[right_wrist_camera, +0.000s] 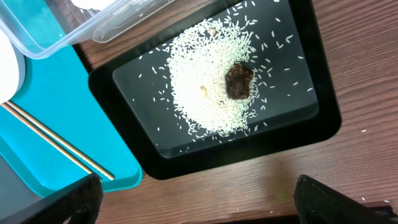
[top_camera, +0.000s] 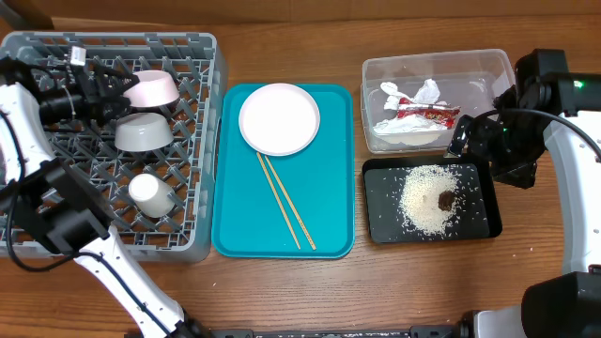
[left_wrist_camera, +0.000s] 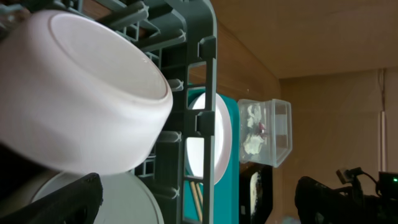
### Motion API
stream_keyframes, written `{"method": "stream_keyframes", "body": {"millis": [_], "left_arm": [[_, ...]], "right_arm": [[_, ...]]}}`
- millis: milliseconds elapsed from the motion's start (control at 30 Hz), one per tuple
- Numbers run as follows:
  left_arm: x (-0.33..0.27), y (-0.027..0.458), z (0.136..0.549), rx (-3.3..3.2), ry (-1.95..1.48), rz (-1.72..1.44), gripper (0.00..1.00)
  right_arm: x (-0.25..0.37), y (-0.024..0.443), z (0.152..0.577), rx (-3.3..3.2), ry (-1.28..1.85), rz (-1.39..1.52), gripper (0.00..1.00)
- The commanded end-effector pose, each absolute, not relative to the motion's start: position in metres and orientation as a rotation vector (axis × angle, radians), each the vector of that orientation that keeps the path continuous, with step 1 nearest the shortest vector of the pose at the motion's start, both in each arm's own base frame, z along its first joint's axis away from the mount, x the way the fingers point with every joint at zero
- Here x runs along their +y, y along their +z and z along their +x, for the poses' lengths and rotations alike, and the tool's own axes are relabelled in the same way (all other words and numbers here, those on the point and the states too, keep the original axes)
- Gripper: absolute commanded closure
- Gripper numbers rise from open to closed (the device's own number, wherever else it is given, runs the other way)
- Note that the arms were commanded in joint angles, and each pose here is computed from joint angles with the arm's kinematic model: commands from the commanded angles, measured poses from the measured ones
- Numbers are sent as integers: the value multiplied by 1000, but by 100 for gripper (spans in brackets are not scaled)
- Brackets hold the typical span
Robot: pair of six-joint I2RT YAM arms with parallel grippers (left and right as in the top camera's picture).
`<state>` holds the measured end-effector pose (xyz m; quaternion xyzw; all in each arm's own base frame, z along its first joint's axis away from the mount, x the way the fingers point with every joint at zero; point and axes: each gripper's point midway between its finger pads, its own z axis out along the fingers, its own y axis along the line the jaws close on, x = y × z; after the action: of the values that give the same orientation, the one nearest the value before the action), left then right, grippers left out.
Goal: Sort waste into correct bins and load items into the dishwasher
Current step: 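Carry the pink bowl with left gripper into the rack and release, then reach left gripper down to the wooden chopsticks and grasp one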
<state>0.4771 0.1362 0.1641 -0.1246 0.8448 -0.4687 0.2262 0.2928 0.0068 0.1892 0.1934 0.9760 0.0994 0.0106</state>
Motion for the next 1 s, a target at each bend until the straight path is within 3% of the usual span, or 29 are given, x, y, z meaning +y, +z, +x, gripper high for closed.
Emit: {"method": "stream_keyframes", "body": {"millis": [0, 367, 567, 967], "left_arm": [[138, 228, 464, 2306, -1108, -231, 0], [87, 311, 430, 2400, -763, -117, 0], [61, 303, 423, 2587, -356, -264, 0], [-121, 280, 431, 2654, -446, 305, 1]], "right_arm": [[6, 203, 296, 2993, 314, 582, 0], [6, 203, 296, 2992, 314, 582, 0], [6, 203, 297, 2992, 314, 582, 0], [6, 203, 299, 2983, 315, 579, 0]]}}
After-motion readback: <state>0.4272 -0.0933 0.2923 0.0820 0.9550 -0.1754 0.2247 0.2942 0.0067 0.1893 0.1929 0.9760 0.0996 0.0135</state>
